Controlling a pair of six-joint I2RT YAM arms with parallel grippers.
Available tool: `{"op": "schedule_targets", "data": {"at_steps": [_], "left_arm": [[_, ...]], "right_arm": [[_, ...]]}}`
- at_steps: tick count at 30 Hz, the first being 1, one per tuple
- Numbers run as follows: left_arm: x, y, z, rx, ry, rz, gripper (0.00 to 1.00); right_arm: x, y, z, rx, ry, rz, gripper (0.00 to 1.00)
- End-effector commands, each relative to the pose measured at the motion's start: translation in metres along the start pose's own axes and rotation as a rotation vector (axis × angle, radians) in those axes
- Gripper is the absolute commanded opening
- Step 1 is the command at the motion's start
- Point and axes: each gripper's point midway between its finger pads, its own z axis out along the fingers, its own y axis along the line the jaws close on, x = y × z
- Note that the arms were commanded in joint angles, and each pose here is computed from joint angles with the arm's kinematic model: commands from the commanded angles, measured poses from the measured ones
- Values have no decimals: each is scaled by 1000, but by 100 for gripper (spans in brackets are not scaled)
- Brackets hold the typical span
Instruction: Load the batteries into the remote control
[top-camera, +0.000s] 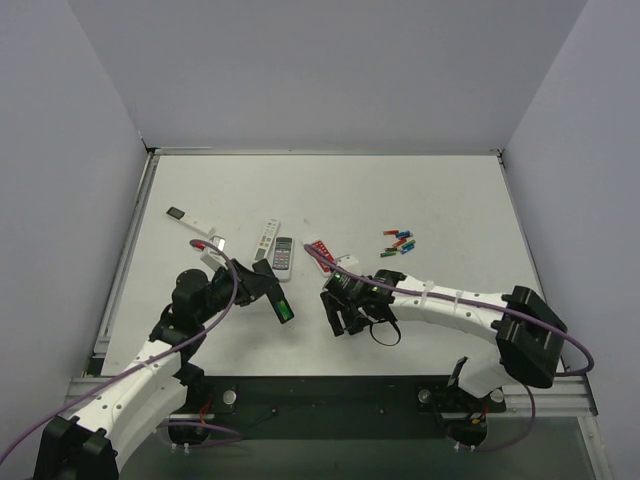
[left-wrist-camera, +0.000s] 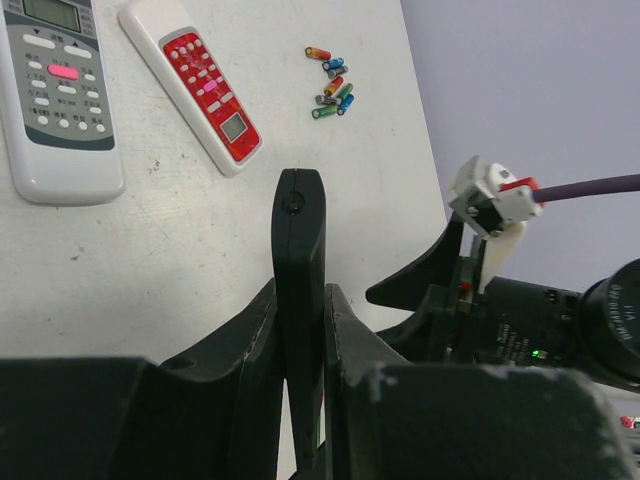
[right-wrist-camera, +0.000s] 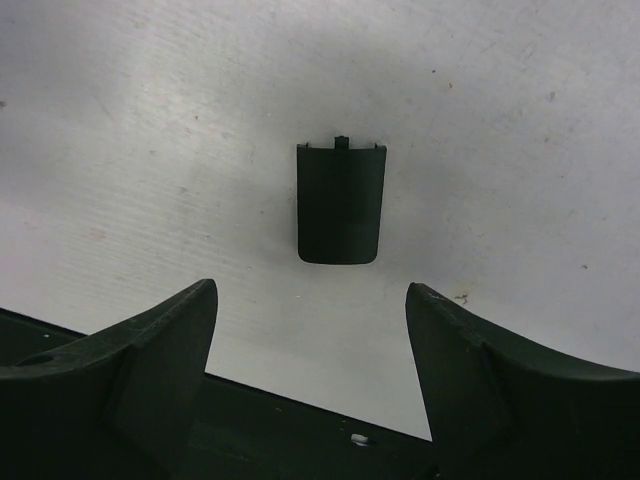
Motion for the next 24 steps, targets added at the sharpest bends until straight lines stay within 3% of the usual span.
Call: {"op": "schedule_targets", "data": {"at_steps": [1, 24], "left_arm": [[-8, -10, -1, 36, -38, 5, 0], [-3, -7, -1, 42, -32, -24, 0]], "right_arm": [[20, -4, 15, 55, 106, 36, 70], [43, -11, 57, 91, 225, 70, 49]]}}
